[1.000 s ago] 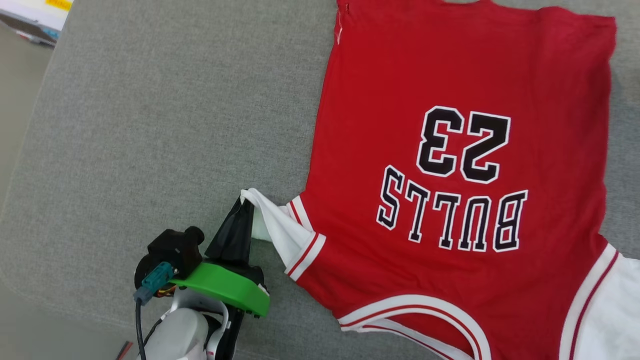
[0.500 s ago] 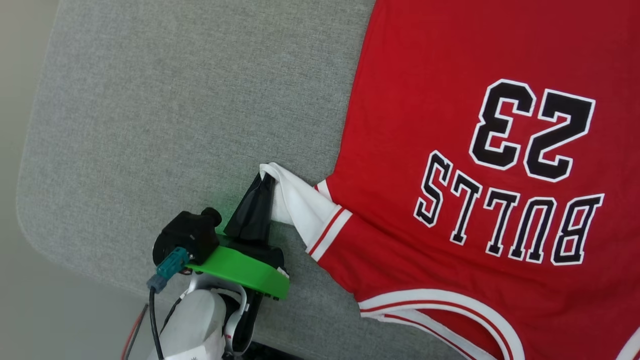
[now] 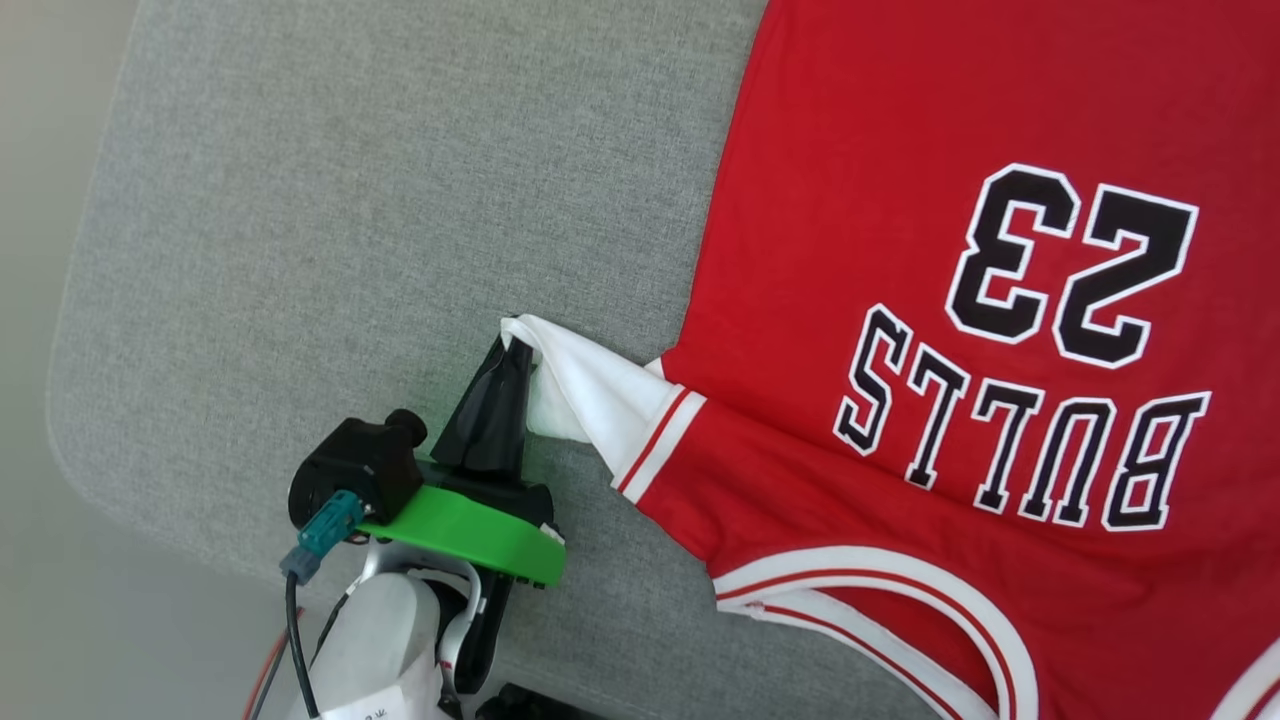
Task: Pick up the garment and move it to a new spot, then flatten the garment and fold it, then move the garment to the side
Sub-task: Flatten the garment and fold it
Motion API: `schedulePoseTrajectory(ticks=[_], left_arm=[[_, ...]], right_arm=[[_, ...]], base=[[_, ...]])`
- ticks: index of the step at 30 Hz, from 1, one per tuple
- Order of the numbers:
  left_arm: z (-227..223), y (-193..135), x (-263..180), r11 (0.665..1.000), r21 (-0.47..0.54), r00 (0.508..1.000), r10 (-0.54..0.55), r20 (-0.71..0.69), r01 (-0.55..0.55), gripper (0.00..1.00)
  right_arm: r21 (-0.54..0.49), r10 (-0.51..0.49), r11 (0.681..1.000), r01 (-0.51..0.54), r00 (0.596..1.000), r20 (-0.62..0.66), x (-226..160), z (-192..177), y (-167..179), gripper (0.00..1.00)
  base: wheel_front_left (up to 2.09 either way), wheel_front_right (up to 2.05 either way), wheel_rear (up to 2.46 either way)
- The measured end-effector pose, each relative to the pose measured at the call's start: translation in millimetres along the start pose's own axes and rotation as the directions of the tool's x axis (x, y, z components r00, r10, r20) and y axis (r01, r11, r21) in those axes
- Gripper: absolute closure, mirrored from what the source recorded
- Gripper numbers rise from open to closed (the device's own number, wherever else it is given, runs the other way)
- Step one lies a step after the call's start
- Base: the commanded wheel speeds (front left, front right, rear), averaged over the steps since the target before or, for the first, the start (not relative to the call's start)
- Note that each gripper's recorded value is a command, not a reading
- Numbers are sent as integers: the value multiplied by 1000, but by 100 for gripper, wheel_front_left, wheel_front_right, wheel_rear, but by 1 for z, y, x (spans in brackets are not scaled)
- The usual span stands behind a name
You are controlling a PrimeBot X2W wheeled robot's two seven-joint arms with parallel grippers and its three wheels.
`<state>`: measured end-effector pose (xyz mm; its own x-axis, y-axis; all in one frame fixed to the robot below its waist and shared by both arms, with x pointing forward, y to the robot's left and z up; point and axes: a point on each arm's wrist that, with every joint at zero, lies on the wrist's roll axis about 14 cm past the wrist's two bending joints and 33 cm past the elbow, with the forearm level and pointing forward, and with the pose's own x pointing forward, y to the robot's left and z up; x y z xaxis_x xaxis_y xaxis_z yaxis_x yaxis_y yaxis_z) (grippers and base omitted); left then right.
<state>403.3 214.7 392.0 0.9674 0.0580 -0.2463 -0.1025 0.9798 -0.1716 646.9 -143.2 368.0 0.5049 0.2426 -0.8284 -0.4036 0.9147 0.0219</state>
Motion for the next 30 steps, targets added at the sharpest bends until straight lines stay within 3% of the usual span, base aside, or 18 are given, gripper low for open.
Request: schedulePoseTrajectory(ticks=[11,23,30], left_arm=[[16,0,-28,1000,-6,999,6,48,-6,100],[32,-6,-54,1000,5,995,-26,98,25,100],[36,-14,-63,999,0,992,-47,117,47,100]], right_arm=[[-1,-24,1000,24,988,150,-64,2,-8,100],[32,-64,998,60,989,132,-140,-81,-21,100],[108,-86,992,71,986,144,-179,-141,-23,100]], base=[[0,0,0],[0,0,0],[0,0,0]])
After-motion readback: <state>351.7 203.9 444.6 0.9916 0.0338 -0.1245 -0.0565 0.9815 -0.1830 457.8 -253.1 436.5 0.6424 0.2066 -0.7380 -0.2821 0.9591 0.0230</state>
